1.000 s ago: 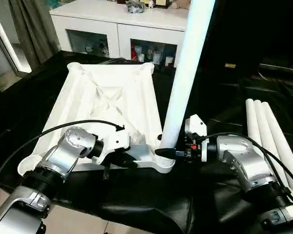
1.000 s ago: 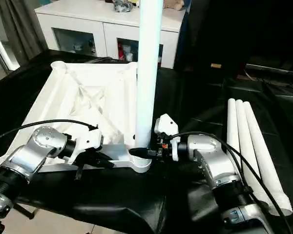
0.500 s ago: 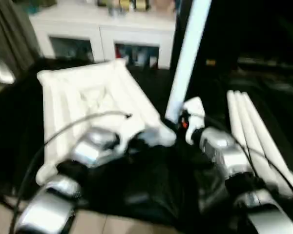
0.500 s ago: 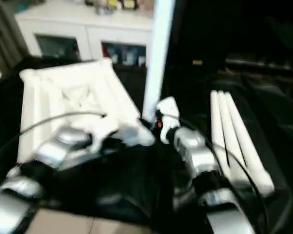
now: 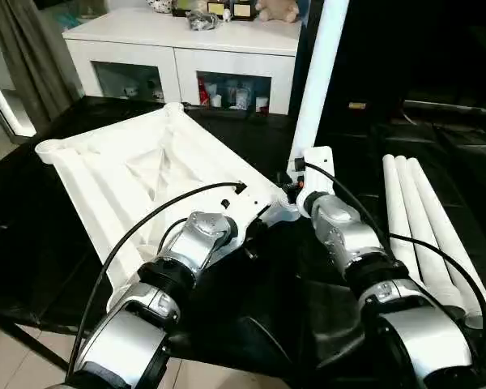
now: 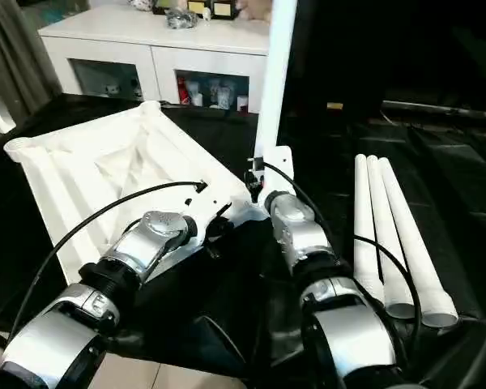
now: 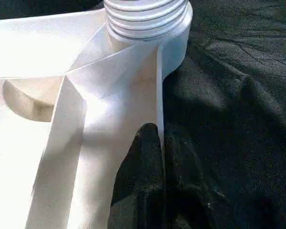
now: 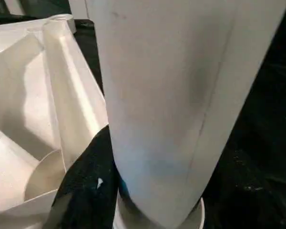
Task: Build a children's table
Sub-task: Insert table leg to table base
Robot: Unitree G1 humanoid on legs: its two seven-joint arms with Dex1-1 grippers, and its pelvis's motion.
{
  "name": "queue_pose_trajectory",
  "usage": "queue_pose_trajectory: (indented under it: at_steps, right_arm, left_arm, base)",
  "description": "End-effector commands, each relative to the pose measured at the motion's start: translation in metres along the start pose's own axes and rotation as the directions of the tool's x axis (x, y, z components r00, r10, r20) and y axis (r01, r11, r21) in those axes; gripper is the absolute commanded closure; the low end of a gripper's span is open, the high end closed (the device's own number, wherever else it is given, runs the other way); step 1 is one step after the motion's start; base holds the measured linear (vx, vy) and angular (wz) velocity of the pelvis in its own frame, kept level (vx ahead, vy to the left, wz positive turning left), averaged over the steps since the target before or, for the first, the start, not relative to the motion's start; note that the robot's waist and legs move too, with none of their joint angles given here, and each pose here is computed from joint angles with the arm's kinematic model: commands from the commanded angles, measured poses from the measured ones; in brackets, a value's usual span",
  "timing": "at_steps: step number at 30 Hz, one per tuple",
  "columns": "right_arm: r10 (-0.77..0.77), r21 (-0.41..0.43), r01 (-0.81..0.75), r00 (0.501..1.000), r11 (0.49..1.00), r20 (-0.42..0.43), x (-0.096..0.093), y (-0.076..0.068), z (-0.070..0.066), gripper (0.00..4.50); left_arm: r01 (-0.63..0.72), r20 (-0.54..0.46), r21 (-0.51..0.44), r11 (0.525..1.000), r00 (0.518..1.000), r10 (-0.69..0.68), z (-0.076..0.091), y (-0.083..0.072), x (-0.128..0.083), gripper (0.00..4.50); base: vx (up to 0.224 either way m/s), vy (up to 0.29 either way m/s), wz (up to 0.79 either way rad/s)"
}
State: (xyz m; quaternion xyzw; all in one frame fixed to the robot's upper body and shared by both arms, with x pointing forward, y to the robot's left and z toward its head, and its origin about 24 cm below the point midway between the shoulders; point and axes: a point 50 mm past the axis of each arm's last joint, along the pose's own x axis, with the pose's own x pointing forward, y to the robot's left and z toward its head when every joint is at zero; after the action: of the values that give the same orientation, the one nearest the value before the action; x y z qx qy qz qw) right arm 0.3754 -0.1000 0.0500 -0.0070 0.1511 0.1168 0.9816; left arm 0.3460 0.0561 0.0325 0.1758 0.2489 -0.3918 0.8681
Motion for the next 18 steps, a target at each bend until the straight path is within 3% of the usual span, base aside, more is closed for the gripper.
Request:
queue_pose_trajectory:
  at_steps: [1, 18]
  right_arm:
    - [-0.041, 0.008, 0.045, 0.959, 0.999, -0.279, -0.0119, -0.0030, -0.0665, 2.62]
    - [-0.017, -0.013, 0.014, 0.967, 1.000, -0.253, -0.0106, -0.0014, -0.0639, 2.62]
  left_arm:
    - [-0.025, 0.011, 0.010, 1.000, 1.000, 0.025, 0.0073, 0.0032, 0.0003, 4.50]
    - [-0.038, 0.003, 0.012, 0.999, 0.999, 0.038, 0.0034, 0.0085, -0.0010, 4.50]
  base:
    - [0.000, 0.000, 0.00]
    - [0.000, 0.000, 0.00]
